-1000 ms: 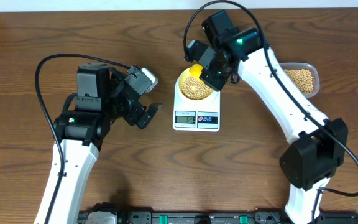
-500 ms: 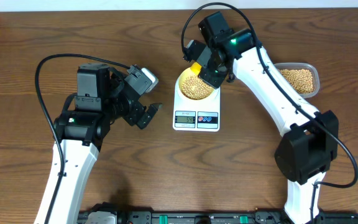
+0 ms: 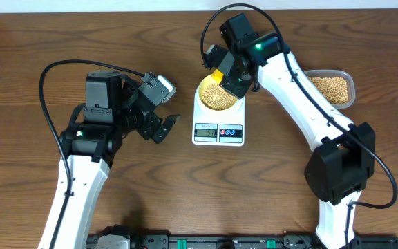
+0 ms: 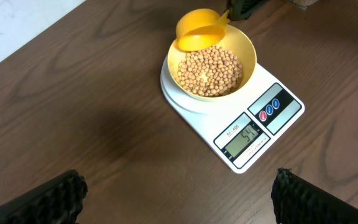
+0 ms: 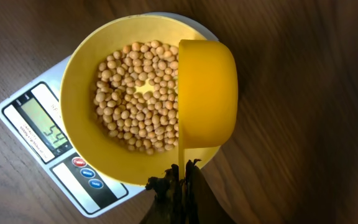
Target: Scoop item into bowl and weigh 50g on scale
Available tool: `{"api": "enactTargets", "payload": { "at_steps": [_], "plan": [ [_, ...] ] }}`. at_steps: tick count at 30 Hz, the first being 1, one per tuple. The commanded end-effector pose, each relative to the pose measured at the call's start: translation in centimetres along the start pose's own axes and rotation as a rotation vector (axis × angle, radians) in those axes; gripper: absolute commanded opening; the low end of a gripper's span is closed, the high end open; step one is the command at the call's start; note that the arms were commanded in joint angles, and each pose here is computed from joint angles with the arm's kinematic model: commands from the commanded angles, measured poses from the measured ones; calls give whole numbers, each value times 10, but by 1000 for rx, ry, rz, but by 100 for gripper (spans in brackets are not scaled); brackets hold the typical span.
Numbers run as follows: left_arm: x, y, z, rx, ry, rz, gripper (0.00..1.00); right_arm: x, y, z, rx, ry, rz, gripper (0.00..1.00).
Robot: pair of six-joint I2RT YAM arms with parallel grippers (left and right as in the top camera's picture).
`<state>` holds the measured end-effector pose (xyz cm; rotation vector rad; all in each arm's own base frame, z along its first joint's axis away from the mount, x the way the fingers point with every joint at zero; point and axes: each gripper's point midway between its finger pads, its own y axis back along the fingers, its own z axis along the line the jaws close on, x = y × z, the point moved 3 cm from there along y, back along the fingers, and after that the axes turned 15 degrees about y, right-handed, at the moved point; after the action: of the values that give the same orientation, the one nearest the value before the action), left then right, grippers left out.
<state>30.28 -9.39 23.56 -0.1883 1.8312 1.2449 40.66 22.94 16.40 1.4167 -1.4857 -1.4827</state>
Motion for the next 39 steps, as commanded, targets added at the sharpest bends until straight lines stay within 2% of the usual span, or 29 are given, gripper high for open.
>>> {"api": "enactTargets", "payload": {
  "at_steps": [1,39],
  "plan": [
    [3,0,2,-9,17,5,97,0,-6,4,-9,30,17,1],
    [4,0,2,-9,17,5,97,10,-15,25,-54,64,96,1]
  ]
}}
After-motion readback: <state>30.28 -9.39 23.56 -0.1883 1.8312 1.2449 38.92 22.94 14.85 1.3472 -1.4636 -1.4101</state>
